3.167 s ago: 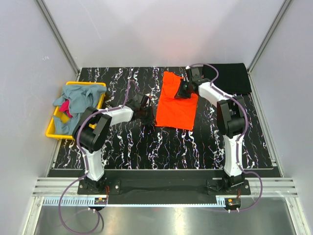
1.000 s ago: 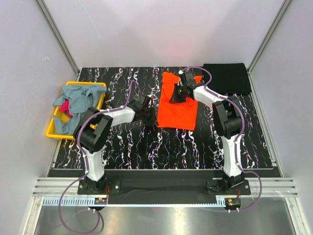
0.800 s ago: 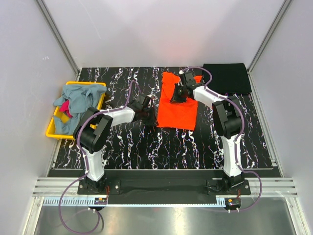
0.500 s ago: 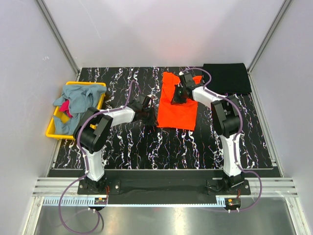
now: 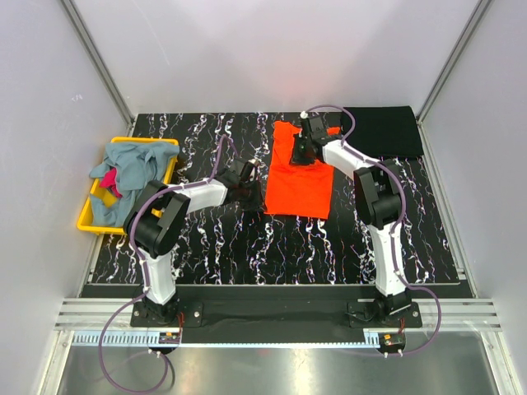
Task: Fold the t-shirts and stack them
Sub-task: Fold the tshirt
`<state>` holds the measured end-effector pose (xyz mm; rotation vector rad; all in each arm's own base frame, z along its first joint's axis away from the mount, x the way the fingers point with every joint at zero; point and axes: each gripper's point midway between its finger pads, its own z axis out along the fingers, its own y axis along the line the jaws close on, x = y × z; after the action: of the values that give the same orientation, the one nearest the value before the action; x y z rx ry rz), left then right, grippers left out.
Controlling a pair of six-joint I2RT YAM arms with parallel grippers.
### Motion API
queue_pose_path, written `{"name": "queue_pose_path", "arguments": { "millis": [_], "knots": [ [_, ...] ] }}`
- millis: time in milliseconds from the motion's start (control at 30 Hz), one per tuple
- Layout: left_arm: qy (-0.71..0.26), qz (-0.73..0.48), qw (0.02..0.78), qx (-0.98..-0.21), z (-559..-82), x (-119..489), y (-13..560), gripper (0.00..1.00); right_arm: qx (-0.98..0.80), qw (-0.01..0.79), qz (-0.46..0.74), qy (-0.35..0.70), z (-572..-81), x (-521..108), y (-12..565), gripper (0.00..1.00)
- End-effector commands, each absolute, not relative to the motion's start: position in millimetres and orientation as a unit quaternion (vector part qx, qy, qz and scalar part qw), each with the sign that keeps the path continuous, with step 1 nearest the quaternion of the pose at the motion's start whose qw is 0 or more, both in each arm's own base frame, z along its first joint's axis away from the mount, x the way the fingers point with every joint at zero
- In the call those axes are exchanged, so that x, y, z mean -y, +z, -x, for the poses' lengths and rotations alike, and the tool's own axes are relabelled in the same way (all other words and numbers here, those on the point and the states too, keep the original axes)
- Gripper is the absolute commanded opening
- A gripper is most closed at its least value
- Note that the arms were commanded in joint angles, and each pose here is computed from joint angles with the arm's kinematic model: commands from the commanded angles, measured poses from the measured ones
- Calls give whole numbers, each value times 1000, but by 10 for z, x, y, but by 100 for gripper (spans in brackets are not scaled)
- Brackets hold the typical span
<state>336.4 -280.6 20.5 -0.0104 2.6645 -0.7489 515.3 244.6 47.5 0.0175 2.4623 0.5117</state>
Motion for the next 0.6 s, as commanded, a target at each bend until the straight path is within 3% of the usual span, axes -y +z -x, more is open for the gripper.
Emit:
{"name": "queue_pose_path", "arguments": {
  "millis": [0,567],
  "knots": [
    [-254,0,179,-951,-3272,2774,220,0,-929,326,3,175,-5316,-2404,465,5],
    [-254,-1,178,-951,-3273,2795,209,0,-917,347,18,193,-5163,-2412,902,5]
  ]
}}
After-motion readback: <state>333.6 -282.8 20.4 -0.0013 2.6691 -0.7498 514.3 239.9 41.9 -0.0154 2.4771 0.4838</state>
